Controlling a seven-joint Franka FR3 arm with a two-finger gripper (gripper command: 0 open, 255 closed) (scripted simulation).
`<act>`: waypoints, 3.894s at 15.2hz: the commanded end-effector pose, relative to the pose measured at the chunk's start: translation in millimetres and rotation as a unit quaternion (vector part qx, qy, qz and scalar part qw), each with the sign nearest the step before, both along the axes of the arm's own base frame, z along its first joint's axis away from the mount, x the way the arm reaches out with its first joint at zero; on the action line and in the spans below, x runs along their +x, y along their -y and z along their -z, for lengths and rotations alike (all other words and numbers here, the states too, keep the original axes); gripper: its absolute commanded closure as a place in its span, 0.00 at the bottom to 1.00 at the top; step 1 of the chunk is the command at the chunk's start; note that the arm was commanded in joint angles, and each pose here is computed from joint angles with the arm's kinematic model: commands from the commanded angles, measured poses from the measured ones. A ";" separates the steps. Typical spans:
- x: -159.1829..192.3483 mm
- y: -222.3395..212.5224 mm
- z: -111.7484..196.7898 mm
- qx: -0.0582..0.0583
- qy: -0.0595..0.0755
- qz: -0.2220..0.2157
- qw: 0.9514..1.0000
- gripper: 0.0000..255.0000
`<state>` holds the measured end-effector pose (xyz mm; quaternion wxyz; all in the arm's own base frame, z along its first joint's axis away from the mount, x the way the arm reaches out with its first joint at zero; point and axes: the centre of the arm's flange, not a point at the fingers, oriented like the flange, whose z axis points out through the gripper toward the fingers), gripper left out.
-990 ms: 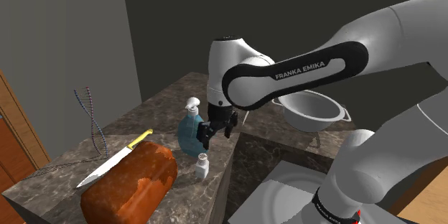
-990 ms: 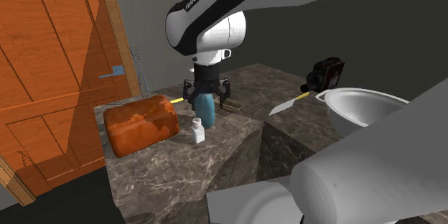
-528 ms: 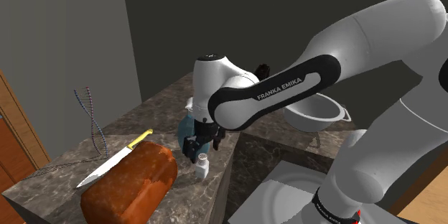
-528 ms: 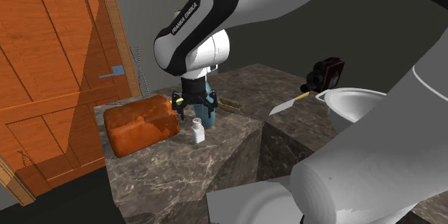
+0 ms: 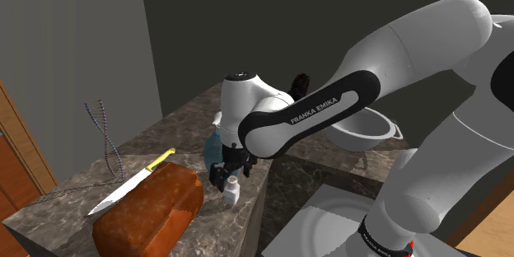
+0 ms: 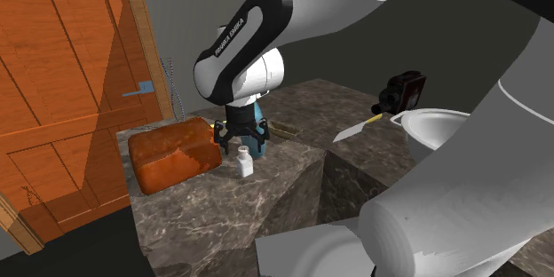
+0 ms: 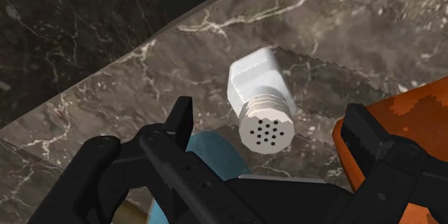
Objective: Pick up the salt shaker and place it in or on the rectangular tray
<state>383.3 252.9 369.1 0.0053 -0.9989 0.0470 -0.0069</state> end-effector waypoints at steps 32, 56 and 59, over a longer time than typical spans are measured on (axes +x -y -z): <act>0.1 -0.1 -100.1 0.000 0.000 0.000 1.000 1.00; 189.4 169.0 -165.3 0.000 0.000 0.000 1.000 1.00; 189.4 169.0 -149.4 0.000 0.000 0.000 1.000 1.00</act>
